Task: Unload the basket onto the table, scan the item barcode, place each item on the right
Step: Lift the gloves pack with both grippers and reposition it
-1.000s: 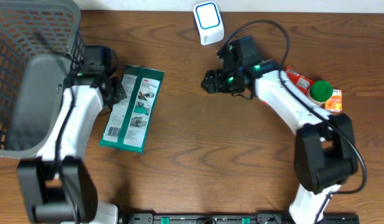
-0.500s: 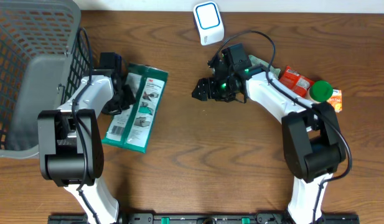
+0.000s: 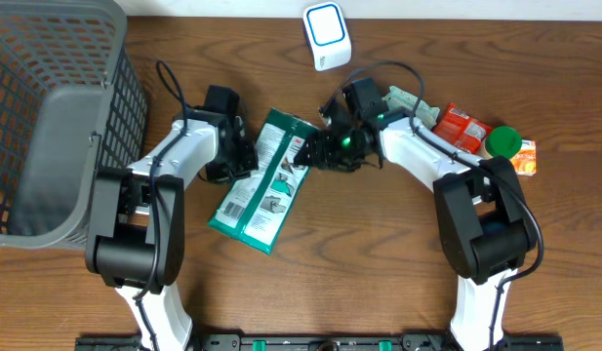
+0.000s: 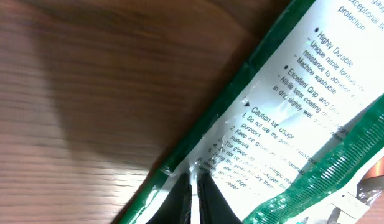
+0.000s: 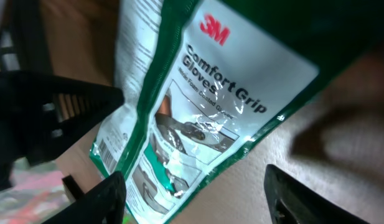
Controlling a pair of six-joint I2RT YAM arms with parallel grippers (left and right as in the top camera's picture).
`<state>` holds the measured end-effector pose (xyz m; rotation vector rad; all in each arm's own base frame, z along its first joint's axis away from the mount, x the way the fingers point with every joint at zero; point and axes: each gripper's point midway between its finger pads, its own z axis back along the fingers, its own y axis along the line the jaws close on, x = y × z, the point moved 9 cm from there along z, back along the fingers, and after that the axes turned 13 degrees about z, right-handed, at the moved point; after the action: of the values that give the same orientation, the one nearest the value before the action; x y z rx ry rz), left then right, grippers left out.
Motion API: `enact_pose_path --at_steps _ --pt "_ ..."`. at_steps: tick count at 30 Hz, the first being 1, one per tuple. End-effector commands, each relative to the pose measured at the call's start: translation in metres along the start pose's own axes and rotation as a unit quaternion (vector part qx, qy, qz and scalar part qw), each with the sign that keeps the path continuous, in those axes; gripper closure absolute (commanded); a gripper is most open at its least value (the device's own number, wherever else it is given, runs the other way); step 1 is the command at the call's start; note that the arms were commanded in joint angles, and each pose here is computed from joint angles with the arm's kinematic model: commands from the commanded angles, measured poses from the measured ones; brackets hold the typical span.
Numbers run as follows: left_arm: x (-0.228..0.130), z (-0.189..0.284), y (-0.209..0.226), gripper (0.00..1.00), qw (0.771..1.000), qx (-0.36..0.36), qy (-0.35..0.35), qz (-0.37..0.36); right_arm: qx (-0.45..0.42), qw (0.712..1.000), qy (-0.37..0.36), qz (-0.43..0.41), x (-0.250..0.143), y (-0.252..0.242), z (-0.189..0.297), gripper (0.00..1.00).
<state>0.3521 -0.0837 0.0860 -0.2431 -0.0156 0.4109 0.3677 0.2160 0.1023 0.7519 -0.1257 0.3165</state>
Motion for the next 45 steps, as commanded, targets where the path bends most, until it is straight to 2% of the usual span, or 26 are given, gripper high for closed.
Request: enact_pose_path --at_steps 1,9,14,18,21,27,33,45 --pt "-0.015 -0.026 0.006 0.91 0.999 0.026 0.045 0.001 -0.004 0.997 0.033 -0.073 -0.022 -0.006 -0.017 0.34" --pt "-0.015 -0.026 0.007 0.9 0.999 0.028 0.046 0.001 -0.002 0.994 0.058 -0.095 -0.046 0.015 -0.049 0.36" --pt "-0.019 -0.026 0.009 0.91 0.998 0.037 0.058 0.005 -0.047 0.997 0.001 -0.063 -0.035 0.018 -0.059 0.37" --pt "-0.022 -0.025 0.011 0.91 0.997 0.045 0.068 0.007 -0.045 0.998 -0.046 0.003 -0.019 0.019 -0.057 0.34" --pt "-0.023 -0.025 0.012 0.91 0.996 0.047 0.072 0.008 -0.039 0.997 -0.061 0.02 -0.013 0.019 -0.054 0.3" --pt "-0.023 -0.025 0.012 0.89 0.996 0.046 0.07 0.008 -0.042 0.998 -0.033 0.013 -0.022 0.015 -0.054 0.29" --pt "-0.021 -0.025 0.01 0.88 0.997 0.041 0.063 0.006 -0.045 0.997 -0.013 0.054 -0.027 0.013 -0.053 0.21" --pt "-0.019 -0.026 0.009 0.88 0.998 0.036 0.057 0.004 -0.023 0.997 0.007 0.076 -0.036 0.012 -0.055 0.24"
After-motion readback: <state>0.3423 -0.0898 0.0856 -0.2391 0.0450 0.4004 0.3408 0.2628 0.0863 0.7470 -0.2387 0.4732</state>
